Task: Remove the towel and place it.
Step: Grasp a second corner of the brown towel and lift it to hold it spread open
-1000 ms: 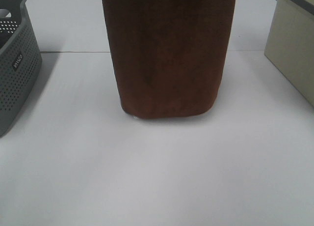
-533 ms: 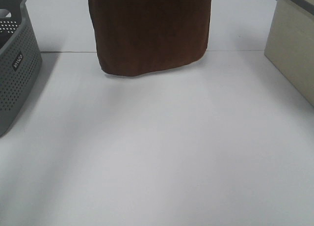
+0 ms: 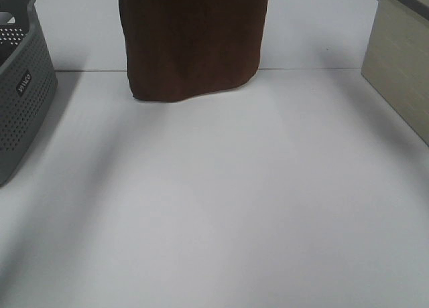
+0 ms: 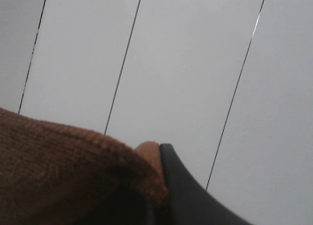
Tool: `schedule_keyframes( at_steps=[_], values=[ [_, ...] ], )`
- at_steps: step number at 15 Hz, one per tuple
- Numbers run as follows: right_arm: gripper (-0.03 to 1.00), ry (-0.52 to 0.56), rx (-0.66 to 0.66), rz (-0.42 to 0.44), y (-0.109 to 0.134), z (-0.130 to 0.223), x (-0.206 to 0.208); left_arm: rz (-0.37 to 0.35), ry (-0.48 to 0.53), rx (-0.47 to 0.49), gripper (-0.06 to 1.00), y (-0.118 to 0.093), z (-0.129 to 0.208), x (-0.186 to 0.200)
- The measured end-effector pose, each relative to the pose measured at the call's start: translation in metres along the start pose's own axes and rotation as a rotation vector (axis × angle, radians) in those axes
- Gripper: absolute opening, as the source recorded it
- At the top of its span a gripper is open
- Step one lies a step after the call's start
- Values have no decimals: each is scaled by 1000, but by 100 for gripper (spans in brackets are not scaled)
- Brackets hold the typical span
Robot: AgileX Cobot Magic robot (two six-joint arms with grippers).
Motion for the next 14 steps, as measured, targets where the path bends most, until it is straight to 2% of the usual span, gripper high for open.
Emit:
schedule_keyframes(
  at_steps=[2, 7, 11, 14],
  values=[
    [1, -34, -20, 15, -7, -7, -4, -34, -43, 21, 0, 4, -3, -12],
    [1, -39, -69, 42, -24, -8, -4, -11, -71, 17, 0, -1, -7, -16],
    [1, 47, -106, 15, -22, 6, -4, 24, -14, -6, 0, -8, 3, -17],
    [1, 108, -119, -1, -20, 16, -3, 71, 84, 15, 0, -16, 19, -16]
  ],
)
Point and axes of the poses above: a point on each arm's last joint axis where the gripper is mounted, x pointing back along that axis away from the gripper, y along the wrist's bending axis when the last joint is at zero, z = x × y, the point moved 8 cm from there along -x, pointing out along that axis toward the gripper, and after that the axes turned 3 degrees about -x, right-handed, at the moved point
